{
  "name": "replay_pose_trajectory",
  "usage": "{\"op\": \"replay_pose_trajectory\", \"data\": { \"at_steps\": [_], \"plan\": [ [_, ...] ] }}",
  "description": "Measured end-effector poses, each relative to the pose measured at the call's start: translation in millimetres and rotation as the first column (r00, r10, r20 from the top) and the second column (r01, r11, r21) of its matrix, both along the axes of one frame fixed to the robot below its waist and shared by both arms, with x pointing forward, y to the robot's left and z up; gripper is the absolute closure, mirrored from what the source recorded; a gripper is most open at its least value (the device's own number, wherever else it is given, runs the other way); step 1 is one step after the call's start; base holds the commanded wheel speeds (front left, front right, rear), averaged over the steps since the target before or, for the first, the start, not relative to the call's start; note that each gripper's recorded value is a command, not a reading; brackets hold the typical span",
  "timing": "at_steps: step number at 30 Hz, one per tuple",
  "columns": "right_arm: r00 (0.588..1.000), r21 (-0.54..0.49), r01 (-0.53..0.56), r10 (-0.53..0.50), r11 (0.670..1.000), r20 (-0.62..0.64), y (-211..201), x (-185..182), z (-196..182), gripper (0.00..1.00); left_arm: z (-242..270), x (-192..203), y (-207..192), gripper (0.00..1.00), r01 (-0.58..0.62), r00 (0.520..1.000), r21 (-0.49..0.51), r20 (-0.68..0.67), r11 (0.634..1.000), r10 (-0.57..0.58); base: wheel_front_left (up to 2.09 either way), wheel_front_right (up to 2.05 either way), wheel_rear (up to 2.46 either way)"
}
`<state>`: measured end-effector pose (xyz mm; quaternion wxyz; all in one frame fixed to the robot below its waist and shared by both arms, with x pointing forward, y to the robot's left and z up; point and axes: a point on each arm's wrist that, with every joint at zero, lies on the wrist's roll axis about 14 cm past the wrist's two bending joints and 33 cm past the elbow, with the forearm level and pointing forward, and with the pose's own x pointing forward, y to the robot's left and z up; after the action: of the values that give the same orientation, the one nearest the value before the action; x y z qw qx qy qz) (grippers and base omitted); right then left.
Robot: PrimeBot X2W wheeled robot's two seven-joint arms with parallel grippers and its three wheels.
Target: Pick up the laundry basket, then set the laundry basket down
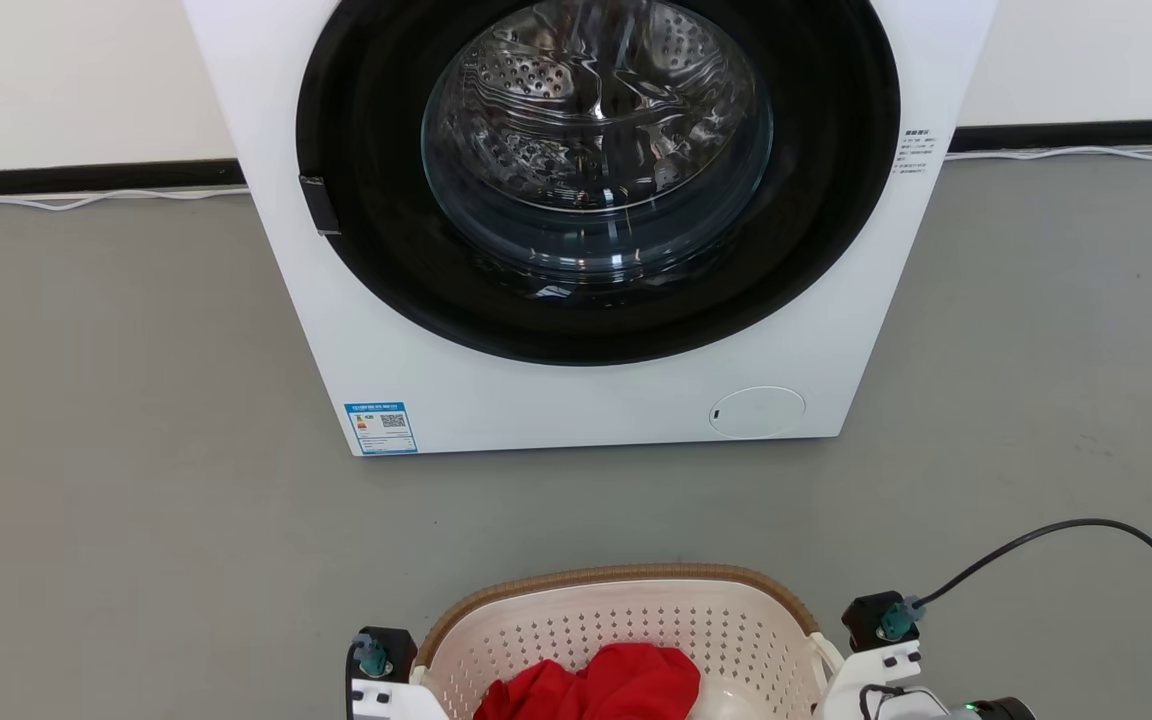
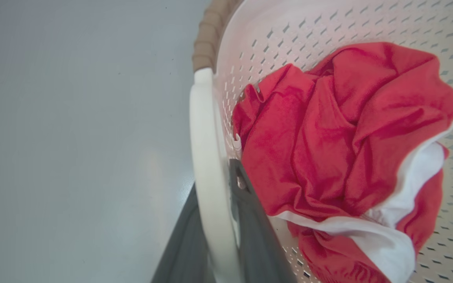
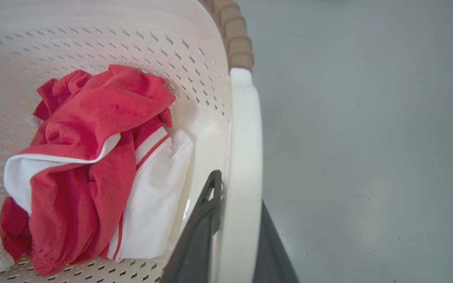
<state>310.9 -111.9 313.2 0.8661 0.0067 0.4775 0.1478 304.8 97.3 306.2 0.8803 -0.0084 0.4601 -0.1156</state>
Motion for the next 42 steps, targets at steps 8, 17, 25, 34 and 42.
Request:
{"op": "replay_pose_trajectory", "data": {
  "at_steps": [8, 17, 25, 34, 42],
  "plan": [
    [1.0, 0.004, -0.001, 0.001, 1.0, -0.012, 1.3, -1.0, -3.9, 1.0, -4.1, -1.9, 0.7, 1.0, -0.004, 1.0, -0.001, -0.016, 1.0, 0.004, 0.0, 0.0, 0.0],
    [1.0, 0.018, 0.005, -0.005, 1.0, 0.02, 3.4, 29.2, -4.4, 1.0, -2.5, 33.5, 2.7, 1.0, -0.016, 1.0, 0.0, 0.013, 1.0, 0.016, 0.0, 0.0, 0.0],
    [0.997, 0.024, 0.012, -0.014, 1.0, 0.073, 3.3, 78.9, -9.2, 1.0, -6.6, 85.1, 8.3, 1.0, -0.035, 0.998, -0.002, 0.053, 0.999, 0.035, 0.0, 0.0, 0.0],
    [0.993, 0.023, 0.013, -0.016, 1.0, 0.118, 4.0, 130.7, -29.8, 1.0, -24.7, 136.4, 10.4, 1.0, -0.062, 0.994, -0.019, 0.091, 0.998, 0.063, 0.0, 0.0, 0.0],
    [0.986, 0.014, -0.008, 0.006, 1.0, 0.168, 7.2, 182.7, -63.8, 1.0, -56.6, 183.3, 13.6, 1.0, -0.084, 0.989, -0.027, 0.122, 0.996, 0.087, 0.0, 0.0, 0.0]
  ]
}}
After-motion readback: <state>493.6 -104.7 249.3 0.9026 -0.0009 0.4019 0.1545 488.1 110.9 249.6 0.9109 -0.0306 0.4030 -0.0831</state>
